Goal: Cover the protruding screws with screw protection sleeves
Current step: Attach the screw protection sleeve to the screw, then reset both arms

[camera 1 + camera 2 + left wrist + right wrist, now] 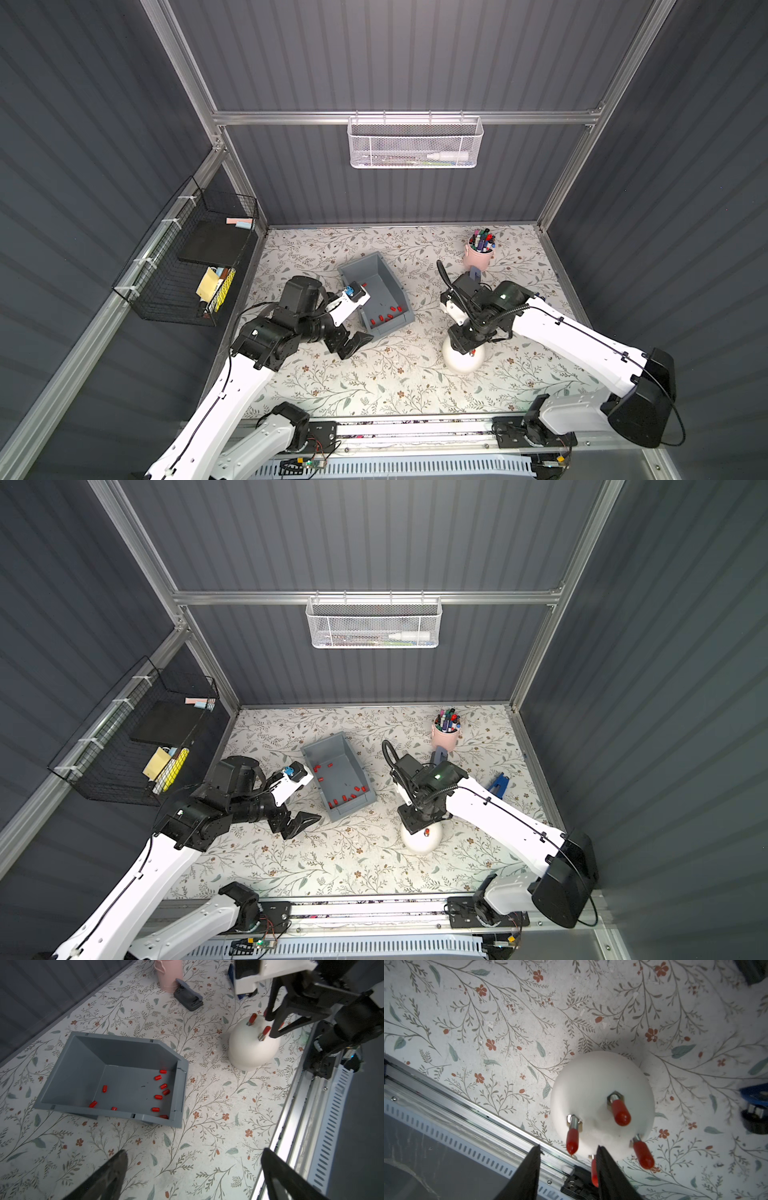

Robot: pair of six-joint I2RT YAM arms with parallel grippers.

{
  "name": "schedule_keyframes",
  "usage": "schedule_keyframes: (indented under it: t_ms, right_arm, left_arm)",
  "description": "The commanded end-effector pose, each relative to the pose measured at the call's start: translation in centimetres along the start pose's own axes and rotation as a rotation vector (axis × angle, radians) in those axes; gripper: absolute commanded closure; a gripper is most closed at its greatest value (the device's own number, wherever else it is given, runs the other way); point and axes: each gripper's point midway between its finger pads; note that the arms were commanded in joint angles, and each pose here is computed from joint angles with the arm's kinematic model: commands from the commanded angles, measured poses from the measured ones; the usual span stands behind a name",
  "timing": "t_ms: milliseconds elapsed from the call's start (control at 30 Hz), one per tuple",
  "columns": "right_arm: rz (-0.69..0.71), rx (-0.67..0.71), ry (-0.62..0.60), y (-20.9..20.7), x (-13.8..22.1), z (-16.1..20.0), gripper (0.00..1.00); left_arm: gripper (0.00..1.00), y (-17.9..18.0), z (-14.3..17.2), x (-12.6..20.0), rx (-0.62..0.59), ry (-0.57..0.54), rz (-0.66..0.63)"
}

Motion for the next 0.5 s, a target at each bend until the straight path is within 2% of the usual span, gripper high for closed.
schedule_keyframes:
  t_ms: [0,100,200,267,333,400,433,467]
  right_arm:
    - [-0.015,-0.017,-0.093,0.1,2.7,-1.4,0.48]
    - [-0.040,-0.071,-0.236,-0.6,6.1,-3.9,0.44]
    - [-0.068,-0.173,-0.448,-3.0,10.0,-6.8,0.43]
    - [-0.101,-0.223,-0.587,-4.6,12.0,-8.5,0.54]
    - [-0.116,-0.286,-0.703,-6.3,13.4,-9.7,0.59]
    - [-0.106,-0.347,-0.809,-8.5,13.9,-10.9,0.61]
    - [-0.082,-0.381,-0.865,-10.2,13.8,-11.7,0.61]
    - [-0.037,-0.407,-0.909,-12.1,13.1,-12.5,0.56]
  left_arm:
    - [0.01,3.8,2.9,-0.4,0.083,0.153,-0.208]
    - [0.01,7.5,6.9,0.1,0.214,0.323,-0.426]
    - [0.01,9.1,12.0,0.7,0.444,0.461,-0.552]
    - [0.00,9.4,15.6,0.9,0.622,0.501,-0.621]
    - [0.01,9.9,18.8,1.1,0.674,0.550,-0.723]
    - [0.01,10.2,21.6,1.1,0.673,0.609,-0.821]
    - [0.00,10.2,22.9,1.1,0.665,0.644,-0.862]
    - [0.01,10.1,24.2,1.0,0.669,0.678,-0.902]
Point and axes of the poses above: each gripper's point midway between its finger pads, its own x axis back along the fingers, its own y axis along the line the jaws close on, z = x × y, and after that the axes turned 14 degrees about -x, right-handed
